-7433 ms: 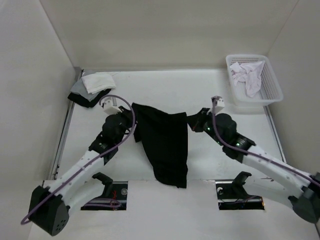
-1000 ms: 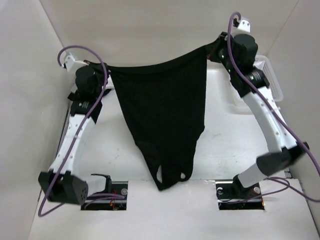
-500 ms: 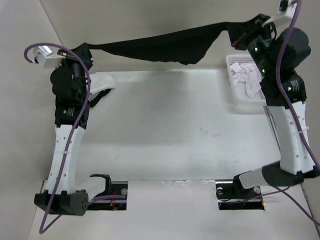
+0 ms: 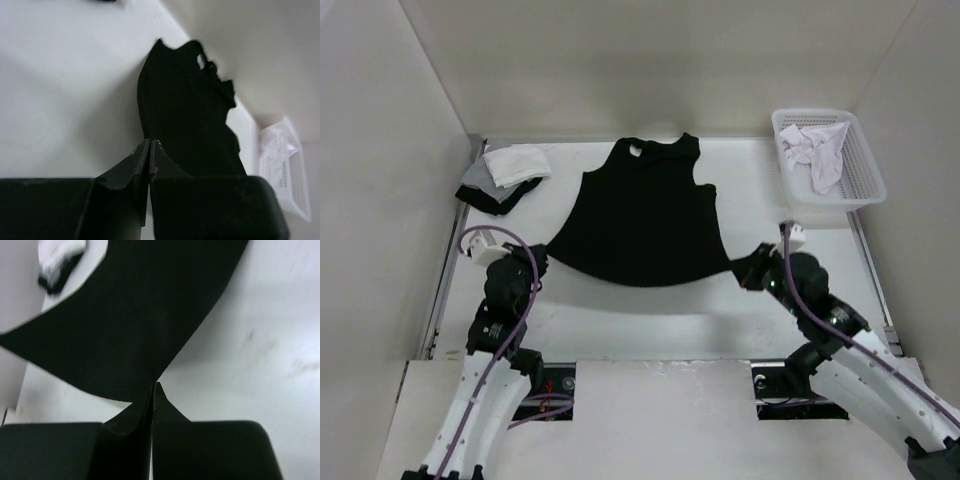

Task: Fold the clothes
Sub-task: Flatten the tank top out, then fold the tank top

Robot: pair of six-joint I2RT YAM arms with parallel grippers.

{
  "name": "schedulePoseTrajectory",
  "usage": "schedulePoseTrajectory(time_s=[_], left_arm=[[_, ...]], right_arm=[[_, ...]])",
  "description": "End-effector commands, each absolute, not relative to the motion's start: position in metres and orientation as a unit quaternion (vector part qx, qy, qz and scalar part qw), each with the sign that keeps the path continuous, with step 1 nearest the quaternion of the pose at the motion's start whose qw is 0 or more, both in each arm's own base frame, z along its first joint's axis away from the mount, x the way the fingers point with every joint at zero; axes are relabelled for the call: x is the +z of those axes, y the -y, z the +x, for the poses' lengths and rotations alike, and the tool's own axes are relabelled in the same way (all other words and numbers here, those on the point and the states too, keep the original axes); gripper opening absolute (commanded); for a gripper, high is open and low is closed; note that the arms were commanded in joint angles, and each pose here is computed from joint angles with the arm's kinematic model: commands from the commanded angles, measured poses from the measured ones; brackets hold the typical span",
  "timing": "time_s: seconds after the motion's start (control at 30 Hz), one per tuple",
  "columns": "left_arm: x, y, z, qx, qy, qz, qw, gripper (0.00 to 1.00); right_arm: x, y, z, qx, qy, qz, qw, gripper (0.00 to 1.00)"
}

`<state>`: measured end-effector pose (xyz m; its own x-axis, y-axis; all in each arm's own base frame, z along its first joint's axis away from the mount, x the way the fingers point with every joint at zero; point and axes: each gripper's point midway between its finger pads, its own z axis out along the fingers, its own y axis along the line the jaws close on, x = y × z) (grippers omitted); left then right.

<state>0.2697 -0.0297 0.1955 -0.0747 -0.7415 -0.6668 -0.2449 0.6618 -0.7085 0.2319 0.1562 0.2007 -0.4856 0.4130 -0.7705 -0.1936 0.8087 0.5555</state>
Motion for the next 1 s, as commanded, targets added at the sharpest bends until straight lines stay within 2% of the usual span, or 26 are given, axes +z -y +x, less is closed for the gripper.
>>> schedulePoseTrajectory(time_s=[0.0, 0.1, 0.23, 0.33, 0.43, 0.53, 0.63, 0.8, 0.97], left_arm=[[0.181, 0.034, 0.239, -0.216, -0.724, -0.346, 0.557, 0.00], [0.180, 0.038, 0.210, -0.230, -0.733, -0.344, 0.540, 0.00], [0.195, 0.025, 0.189, -0.223, -0.717, -0.359, 0.554, 0.00], [0.213, 0.023, 0.188, -0.228, -0.708, -0.358, 0.565, 0.00], [0.222, 0.018, 0.200, -0.216, -0.695, -0.358, 0.585, 0.00], [0.237, 0.023, 0.235, -0.225, -0.675, -0.357, 0.606, 0.00], [0.250, 0.032, 0.281, -0.234, -0.656, -0.363, 0.619, 0.00], [0.279, 0.051, 0.395, -0.236, -0.632, -0.378, 0.633, 0.00], [0.264, 0.066, 0.512, -0.197, -0.663, -0.368, 0.621, 0.01]], right_arm=[[0.189, -0.166, 0.202, 0.354, -0.792, 0.106, 0.486, 0.00], [0.157, -0.177, 0.158, 0.373, -0.816, 0.096, 0.431, 0.00], [0.156, -0.185, 0.123, 0.385, -0.828, 0.090, 0.397, 0.00], [0.176, -0.196, 0.117, 0.372, -0.832, 0.064, 0.405, 0.00], [0.189, -0.205, 0.133, 0.339, -0.833, 0.046, 0.434, 0.01], [0.202, -0.206, 0.181, 0.305, -0.823, 0.047, 0.477, 0.01], [0.223, -0.205, 0.241, 0.321, -0.797, 0.060, 0.508, 0.01], [0.252, -0.185, 0.356, 0.333, -0.766, 0.106, 0.539, 0.01], [0.239, -0.157, 0.473, 0.311, -0.774, 0.150, 0.530, 0.00]])
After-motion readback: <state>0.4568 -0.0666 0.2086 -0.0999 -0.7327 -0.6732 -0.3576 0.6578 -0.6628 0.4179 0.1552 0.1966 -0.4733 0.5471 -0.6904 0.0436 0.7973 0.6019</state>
